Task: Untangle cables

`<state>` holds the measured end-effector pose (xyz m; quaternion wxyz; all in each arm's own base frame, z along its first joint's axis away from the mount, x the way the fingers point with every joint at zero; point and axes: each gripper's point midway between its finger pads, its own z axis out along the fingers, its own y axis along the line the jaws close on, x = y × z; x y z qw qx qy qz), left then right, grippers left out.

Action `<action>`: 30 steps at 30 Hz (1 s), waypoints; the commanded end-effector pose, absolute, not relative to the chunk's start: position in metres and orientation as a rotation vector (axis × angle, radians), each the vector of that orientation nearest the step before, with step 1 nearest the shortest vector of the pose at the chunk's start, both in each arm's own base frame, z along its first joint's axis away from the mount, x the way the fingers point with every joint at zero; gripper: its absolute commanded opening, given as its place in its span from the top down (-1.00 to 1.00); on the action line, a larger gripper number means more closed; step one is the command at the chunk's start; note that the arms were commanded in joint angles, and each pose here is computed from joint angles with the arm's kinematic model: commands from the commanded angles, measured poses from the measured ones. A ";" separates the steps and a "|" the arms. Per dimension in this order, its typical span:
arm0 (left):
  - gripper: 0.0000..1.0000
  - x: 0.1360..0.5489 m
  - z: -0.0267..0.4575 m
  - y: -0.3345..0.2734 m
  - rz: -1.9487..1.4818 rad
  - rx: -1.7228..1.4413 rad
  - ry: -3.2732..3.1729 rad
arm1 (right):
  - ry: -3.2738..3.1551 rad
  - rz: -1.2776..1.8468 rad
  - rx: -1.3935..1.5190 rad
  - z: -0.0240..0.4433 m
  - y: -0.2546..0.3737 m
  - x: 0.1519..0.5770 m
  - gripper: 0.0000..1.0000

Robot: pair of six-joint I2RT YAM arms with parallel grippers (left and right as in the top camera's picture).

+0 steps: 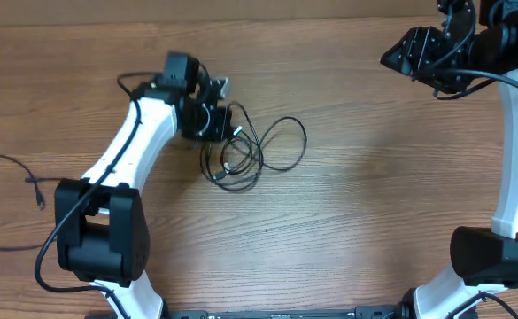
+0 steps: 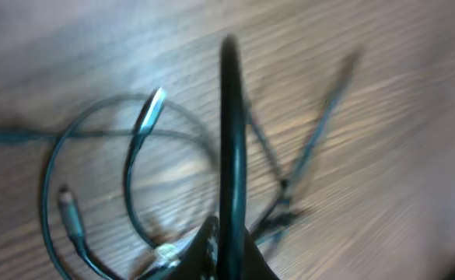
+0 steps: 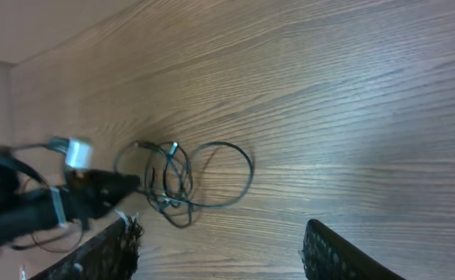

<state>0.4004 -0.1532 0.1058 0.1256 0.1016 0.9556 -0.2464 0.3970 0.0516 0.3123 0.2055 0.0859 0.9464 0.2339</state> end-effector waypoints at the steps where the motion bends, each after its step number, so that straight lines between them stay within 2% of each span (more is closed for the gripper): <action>1: 0.92 0.425 0.187 -0.175 -0.890 0.279 2.625 | 2.648 0.642 0.210 0.311 0.055 0.395 -0.31; 7: 0.92 0.422 0.269 -0.198 -1.078 0.381 2.465 | 2.667 0.650 0.202 0.309 0.060 0.391 -0.31; 14: 0.91 0.424 0.346 -0.199 -1.044 0.425 2.275 | 2.701 0.655 0.135 0.306 0.072 0.382 -0.31; 21: 0.92 0.408 0.436 -0.196 -1.042 0.408 2.070 | 2.714 0.673 0.064 0.306 0.093 0.378 -0.32; 26: 0.92 0.394 0.480 -0.193 -1.096 0.329 1.976 | 2.712 0.696 0.015 0.308 0.116 0.375 -0.35; 30: 0.92 0.395 0.494 -0.192 -1.150 0.242 1.954 | 2.704 0.724 0.042 0.310 0.129 0.377 -0.37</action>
